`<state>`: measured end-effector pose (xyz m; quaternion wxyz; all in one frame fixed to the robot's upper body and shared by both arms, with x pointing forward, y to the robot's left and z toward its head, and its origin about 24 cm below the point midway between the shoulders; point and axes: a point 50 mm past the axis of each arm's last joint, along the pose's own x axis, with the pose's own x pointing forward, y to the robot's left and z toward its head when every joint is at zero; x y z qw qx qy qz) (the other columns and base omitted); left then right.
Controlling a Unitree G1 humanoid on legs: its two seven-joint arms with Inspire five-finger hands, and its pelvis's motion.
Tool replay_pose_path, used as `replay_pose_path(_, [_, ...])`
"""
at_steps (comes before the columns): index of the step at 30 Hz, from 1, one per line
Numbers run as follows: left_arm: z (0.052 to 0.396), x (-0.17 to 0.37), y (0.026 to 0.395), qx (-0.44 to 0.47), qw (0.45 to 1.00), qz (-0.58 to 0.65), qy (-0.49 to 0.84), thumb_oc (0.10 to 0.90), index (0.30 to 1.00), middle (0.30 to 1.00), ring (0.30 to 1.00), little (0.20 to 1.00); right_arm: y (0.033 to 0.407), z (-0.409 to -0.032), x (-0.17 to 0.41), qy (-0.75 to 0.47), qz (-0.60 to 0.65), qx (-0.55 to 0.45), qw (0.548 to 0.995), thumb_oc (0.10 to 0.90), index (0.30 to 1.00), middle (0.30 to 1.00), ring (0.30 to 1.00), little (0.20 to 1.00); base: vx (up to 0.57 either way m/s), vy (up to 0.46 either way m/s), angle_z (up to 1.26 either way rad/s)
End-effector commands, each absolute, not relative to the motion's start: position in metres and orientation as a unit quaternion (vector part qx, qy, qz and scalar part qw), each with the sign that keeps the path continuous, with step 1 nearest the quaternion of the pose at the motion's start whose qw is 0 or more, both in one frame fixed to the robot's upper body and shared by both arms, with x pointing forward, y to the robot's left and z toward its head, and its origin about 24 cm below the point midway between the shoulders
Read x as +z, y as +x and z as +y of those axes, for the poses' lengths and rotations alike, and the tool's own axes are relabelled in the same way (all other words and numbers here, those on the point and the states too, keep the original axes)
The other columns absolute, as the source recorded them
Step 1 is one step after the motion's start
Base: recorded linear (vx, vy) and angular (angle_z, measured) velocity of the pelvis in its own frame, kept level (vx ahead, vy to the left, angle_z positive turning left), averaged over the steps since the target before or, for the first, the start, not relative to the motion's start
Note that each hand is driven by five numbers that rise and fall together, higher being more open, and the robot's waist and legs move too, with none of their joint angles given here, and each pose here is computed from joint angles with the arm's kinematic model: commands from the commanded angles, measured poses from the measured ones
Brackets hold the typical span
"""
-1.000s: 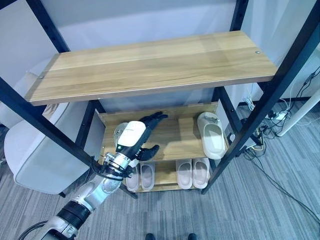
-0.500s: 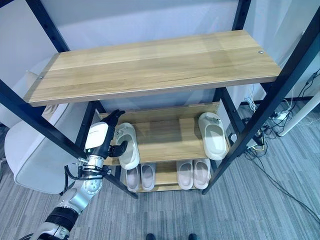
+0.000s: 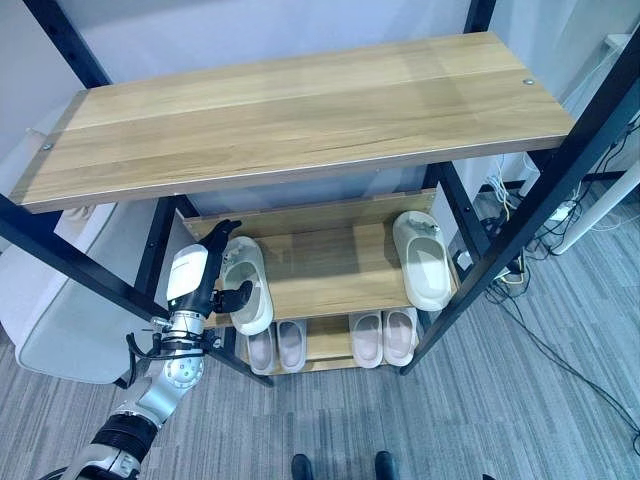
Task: Arrange the slippers neatly on the shoe rack.
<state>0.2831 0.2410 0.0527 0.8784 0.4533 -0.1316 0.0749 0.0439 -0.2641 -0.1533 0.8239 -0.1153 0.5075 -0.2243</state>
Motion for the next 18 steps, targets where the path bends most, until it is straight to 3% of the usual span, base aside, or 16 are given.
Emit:
replay_pose_path(1, [0.256, 0.108, 0.313, 0.176, 0.873, -0.212, 0.403, 0.8, 0.9, 0.9, 0.9, 0.9, 0.043, -0.281, -0.146, -0.136, 0.486, -0.256, 0.824, 0.8, 0.9, 0.9, 0.9, 0.9, 0.0, 0.0, 0.0])
replay_pose_path(18, [0.27, 0.123, 0.321, 0.219, 0.877, -0.213, 0.371, 0.8, 0.9, 0.9, 0.9, 0.9, 0.052, -0.279, -0.144, -0.137, 0.472, -0.259, 0.831, 0.8, 0.9, 0.9, 0.9, 0.9, 0.01, -0.003, 0.0])
